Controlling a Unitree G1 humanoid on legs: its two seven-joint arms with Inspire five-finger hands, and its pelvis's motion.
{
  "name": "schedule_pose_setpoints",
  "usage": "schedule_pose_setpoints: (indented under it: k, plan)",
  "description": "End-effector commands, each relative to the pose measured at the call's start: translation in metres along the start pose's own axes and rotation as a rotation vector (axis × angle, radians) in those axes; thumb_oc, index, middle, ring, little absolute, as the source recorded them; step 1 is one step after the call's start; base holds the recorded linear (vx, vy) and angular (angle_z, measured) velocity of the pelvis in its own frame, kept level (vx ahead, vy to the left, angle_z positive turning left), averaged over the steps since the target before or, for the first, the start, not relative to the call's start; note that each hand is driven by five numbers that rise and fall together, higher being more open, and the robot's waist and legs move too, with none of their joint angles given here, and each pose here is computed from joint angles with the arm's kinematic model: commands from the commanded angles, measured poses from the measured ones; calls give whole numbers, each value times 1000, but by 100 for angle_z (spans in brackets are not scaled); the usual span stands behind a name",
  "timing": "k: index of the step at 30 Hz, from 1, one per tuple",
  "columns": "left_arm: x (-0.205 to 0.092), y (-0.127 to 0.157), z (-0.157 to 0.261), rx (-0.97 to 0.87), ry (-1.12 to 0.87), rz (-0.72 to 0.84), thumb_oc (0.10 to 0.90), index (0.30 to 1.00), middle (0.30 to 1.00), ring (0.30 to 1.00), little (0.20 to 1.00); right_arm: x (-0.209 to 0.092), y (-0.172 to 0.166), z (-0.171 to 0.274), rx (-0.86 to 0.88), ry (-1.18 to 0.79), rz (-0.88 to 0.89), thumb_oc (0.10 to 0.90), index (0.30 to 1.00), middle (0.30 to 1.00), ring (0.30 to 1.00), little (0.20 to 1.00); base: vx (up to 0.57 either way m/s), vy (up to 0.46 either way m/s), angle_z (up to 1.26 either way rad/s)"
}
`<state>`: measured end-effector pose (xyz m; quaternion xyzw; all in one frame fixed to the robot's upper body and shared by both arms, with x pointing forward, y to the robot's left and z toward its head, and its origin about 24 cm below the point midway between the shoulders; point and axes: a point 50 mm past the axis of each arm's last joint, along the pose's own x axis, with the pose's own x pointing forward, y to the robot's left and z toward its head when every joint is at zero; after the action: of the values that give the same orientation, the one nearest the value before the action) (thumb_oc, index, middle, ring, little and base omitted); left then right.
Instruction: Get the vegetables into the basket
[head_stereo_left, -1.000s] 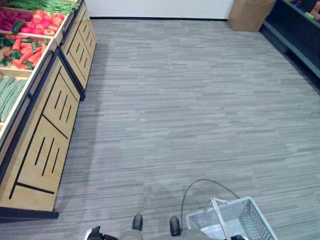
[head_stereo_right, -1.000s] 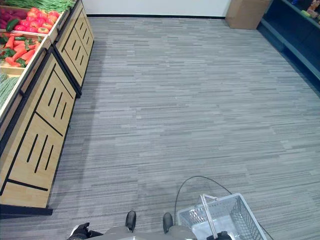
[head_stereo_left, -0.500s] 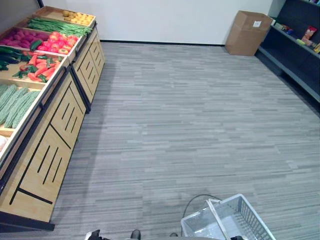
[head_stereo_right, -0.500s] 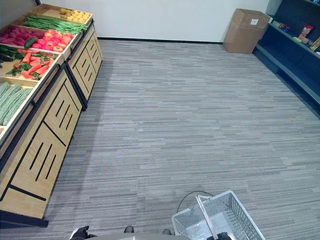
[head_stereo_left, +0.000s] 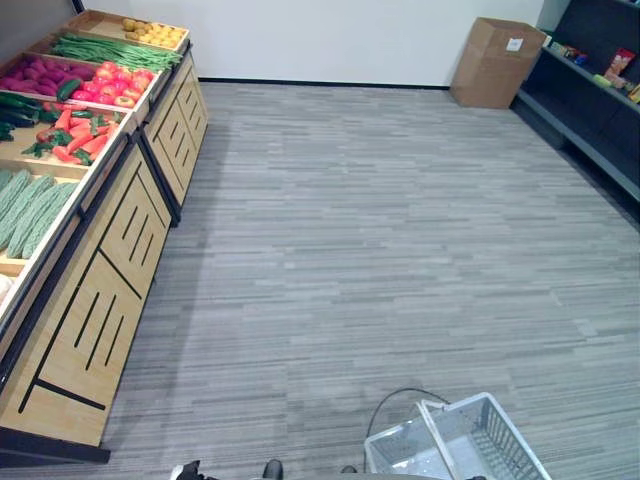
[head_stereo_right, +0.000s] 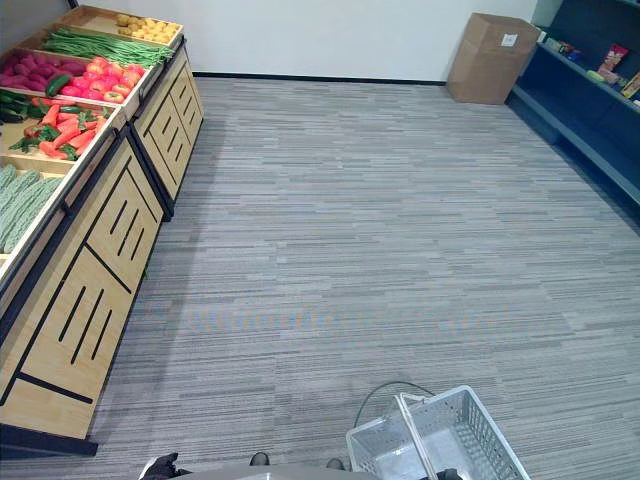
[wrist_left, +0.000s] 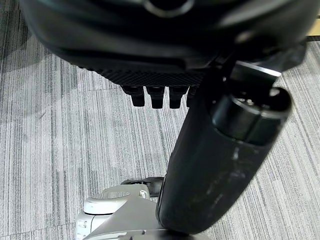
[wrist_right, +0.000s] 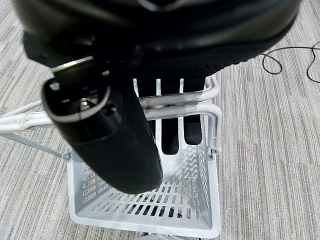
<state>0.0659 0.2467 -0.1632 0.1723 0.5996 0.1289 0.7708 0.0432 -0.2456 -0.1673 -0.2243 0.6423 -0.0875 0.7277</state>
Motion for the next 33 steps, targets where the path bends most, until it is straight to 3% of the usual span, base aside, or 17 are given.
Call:
schedule_pose_setpoints:
  k: [1,15,33]
  plan:
    - [3,5,33,-27,-77,18,900,1000,1000,1000,1000,4,-24,13,53,-13,-66,400,300,300,300,300,-42,70,-2]
    - [4,9,46,-32,-114,24,900,1000,1000,1000,1000,5,-28,17,52,-27,-79,400,300,300,300,300,55,39,-2]
    - [0,-14,33,-12,-78,-47,900,1000,1000,1000,1000,3,-29,-19,58,68,-75,400,300,300,300,300,256,-59,47]
